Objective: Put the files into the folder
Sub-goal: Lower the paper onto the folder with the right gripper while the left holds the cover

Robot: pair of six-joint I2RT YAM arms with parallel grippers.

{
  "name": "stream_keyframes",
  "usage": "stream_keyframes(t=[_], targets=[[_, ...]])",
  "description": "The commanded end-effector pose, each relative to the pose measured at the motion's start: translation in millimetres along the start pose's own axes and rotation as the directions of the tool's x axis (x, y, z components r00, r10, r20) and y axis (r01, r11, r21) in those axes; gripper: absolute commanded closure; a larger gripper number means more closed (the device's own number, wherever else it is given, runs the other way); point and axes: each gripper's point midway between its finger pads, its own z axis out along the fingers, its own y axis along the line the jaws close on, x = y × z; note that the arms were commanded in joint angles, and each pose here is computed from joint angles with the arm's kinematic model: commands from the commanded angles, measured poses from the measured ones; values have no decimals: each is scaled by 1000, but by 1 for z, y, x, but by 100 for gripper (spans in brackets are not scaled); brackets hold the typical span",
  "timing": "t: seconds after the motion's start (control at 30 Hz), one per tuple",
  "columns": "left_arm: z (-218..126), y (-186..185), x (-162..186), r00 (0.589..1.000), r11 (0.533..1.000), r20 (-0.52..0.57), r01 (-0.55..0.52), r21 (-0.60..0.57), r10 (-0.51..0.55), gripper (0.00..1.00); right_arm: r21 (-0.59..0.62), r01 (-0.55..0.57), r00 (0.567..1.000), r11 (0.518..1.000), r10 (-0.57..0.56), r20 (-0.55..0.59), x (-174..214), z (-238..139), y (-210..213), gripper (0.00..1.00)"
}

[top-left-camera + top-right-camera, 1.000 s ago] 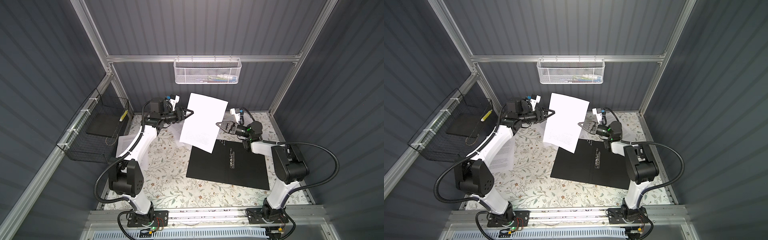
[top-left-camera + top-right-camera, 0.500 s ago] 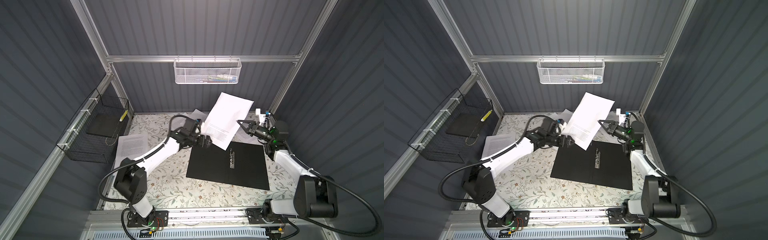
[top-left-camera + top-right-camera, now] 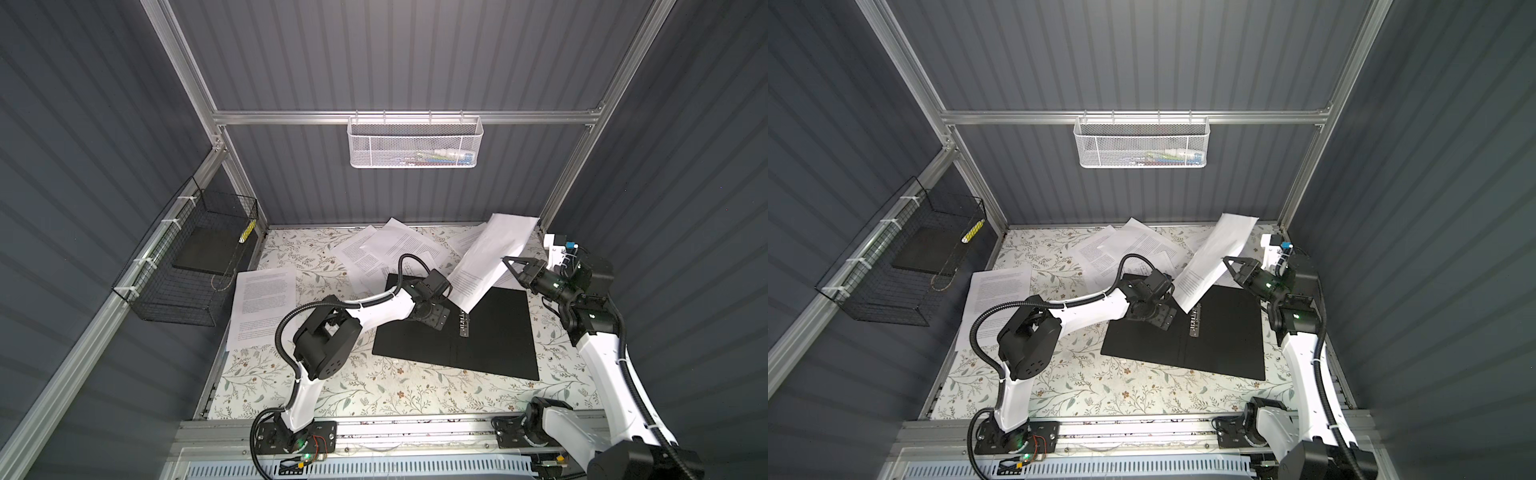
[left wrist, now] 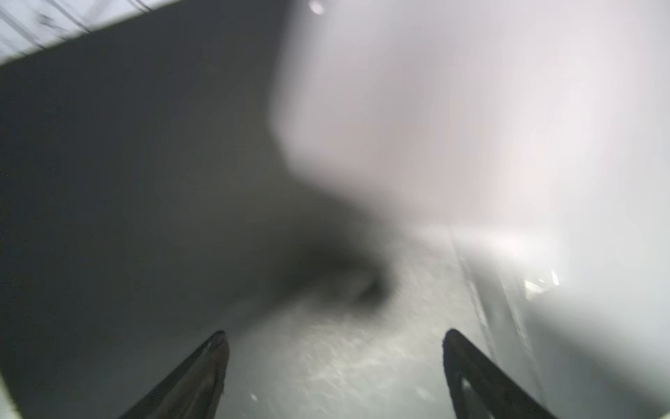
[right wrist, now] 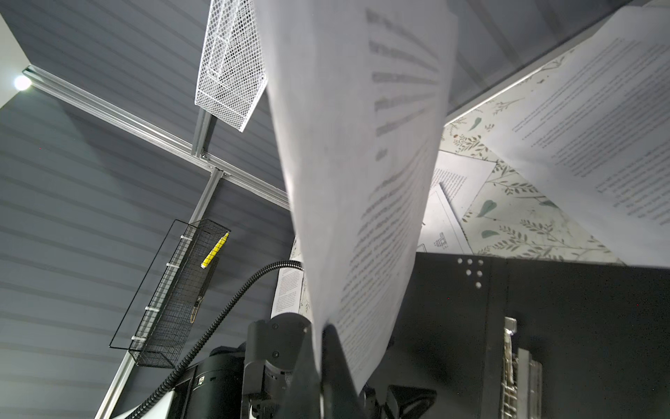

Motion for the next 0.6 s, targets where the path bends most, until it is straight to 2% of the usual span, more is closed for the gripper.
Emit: stream_keyframes(t=[0.0, 0.2, 0.57], targets=[[6, 20, 3, 1000, 993, -15, 9, -120, -11, 7, 13, 10, 1000, 1000, -9, -17, 4, -3, -1, 100], [17, 38, 14, 999, 975, -25, 31, -219, -37, 6, -1, 13, 999, 1000, -13, -42, 6, 3, -2, 100], [27, 62, 49, 992, 944, -82, 62, -324, -93, 5, -53, 35, 994, 998, -40, -103, 11, 28, 3, 100]])
